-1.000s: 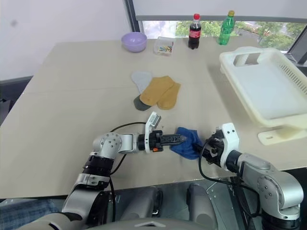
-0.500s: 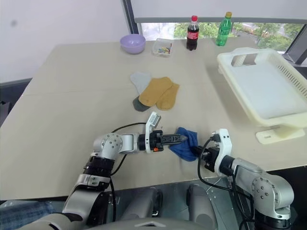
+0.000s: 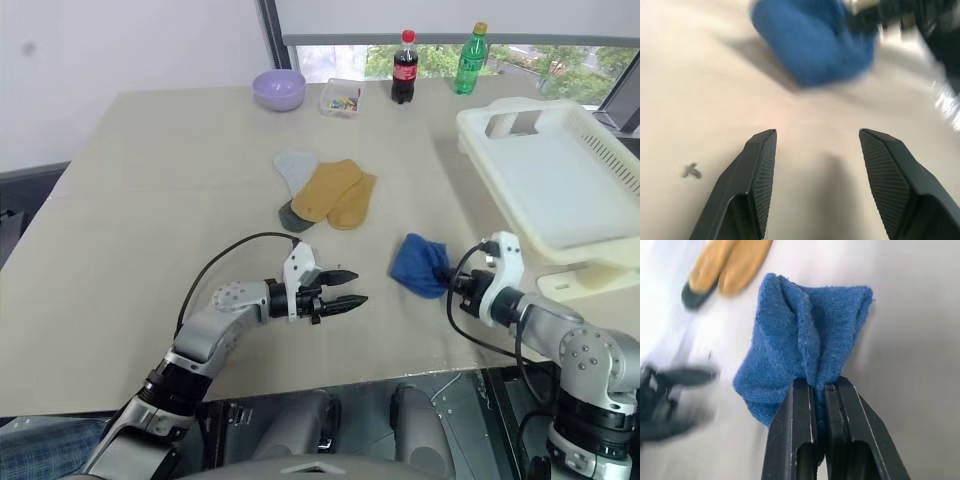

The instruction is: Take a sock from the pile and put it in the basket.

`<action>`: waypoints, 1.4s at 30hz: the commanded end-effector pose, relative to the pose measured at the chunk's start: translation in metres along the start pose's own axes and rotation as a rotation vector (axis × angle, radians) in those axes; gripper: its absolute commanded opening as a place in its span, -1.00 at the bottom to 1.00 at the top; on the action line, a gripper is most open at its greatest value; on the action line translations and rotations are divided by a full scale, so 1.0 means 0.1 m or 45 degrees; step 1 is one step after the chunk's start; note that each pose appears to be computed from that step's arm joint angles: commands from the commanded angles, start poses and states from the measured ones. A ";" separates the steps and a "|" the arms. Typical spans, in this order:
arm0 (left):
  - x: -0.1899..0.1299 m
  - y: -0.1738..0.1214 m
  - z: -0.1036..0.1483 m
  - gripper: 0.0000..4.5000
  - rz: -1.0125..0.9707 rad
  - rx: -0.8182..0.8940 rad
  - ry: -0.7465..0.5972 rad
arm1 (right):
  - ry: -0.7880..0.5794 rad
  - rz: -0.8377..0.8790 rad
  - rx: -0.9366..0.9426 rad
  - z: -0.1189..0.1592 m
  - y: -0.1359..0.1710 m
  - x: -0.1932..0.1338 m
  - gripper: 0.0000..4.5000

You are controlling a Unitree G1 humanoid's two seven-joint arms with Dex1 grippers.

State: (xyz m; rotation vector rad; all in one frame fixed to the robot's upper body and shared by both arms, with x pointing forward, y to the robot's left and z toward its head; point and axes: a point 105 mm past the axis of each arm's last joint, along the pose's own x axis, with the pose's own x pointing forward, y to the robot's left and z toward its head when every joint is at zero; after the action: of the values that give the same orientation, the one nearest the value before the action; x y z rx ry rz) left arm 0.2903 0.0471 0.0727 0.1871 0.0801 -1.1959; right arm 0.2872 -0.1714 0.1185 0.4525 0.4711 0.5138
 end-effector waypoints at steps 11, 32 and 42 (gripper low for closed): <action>0.48 0.12 0.36 0.25 0.153 0.133 -0.374 | -0.225 0.049 -0.128 0.84 0.35 -0.24 -0.98; 0.67 -0.05 1.40 0.25 -0.070 0.226 -0.672 | -0.385 -0.585 0.079 1.62 -1.08 -1.13 -0.65; 0.60 -0.02 1.44 0.25 -0.064 0.233 -0.663 | -0.374 -0.715 -0.315 1.67 -1.20 -1.19 0.35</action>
State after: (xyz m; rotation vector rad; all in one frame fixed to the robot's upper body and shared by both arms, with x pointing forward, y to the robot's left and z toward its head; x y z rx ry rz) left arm 0.3107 -0.0369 0.1879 0.0151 -0.4152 -1.2638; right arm 0.3281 -0.3788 0.2035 0.2399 0.3017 -0.0596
